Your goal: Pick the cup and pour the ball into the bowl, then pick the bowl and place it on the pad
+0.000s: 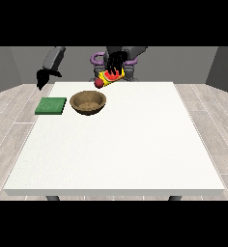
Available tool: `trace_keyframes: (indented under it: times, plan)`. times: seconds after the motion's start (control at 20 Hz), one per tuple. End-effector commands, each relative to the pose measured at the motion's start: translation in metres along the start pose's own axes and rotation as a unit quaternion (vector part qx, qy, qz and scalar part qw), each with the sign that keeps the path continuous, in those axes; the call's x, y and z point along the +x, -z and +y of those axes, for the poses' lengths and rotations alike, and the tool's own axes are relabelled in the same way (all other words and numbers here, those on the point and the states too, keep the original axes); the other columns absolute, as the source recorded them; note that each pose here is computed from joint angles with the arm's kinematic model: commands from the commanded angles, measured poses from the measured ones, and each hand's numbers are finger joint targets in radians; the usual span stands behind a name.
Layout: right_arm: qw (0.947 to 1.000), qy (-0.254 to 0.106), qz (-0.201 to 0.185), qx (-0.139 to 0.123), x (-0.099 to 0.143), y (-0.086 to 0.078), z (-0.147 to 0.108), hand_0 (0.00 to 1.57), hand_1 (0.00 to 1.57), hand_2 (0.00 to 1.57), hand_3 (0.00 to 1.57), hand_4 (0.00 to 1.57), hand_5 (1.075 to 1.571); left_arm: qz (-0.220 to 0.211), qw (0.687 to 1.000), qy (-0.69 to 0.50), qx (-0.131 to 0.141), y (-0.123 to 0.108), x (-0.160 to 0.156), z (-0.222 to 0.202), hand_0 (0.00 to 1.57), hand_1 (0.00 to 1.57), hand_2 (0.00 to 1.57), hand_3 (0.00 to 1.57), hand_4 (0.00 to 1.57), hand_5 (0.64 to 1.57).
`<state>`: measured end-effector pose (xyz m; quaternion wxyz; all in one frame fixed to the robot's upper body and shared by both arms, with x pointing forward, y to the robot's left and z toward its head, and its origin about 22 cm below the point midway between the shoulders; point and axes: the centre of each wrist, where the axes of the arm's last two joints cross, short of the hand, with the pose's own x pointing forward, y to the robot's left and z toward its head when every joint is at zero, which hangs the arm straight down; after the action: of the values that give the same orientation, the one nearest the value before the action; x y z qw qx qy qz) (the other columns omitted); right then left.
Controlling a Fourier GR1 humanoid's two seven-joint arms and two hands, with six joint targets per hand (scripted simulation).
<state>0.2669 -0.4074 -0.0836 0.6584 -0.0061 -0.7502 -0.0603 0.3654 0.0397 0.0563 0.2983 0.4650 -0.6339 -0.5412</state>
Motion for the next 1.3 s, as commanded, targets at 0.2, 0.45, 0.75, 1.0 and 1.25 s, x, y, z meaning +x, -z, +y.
trace_keyframes:
  times: [0.2,0.45,0.75,1.0,1.25]
  plan:
    - [1.0000,0.000,-0.005,-0.006,0.008,-0.009,-0.027,0.00,0.00,0.17,0.34,0.40,1.532,-0.052,0.996,0.069,0.002,-0.007,0.036,0.028,0.00,0.00,1.57,1.57,0.56,1.525]
    - [0.9991,0.012,-0.038,-0.014,0.009,0.001,-0.018,0.00,0.00,0.18,0.30,0.43,1.530,-0.077,0.991,0.107,0.006,0.008,0.037,0.054,0.00,0.00,1.57,1.57,0.62,1.538]
    - [0.9996,0.013,-0.025,0.005,0.012,-0.002,-0.021,0.00,0.00,0.10,0.25,0.42,1.530,-0.123,0.969,0.210,-0.041,0.004,0.026,0.034,1.16,1.16,1.57,1.57,1.13,1.542]
    - [0.9997,-0.007,-0.025,-0.001,0.004,0.000,-0.006,0.00,0.00,0.30,0.41,0.43,1.529,-0.125,0.971,0.201,-0.015,0.007,0.017,0.050,1.45,1.45,1.57,1.57,1.09,1.547]
    - [0.9992,0.022,0.032,-0.012,0.014,0.011,-0.014,0.00,0.00,0.34,0.33,0.72,1.559,-0.100,0.990,0.092,0.023,0.016,0.007,0.083,0.21,0.21,1.57,1.57,1.02,1.569]
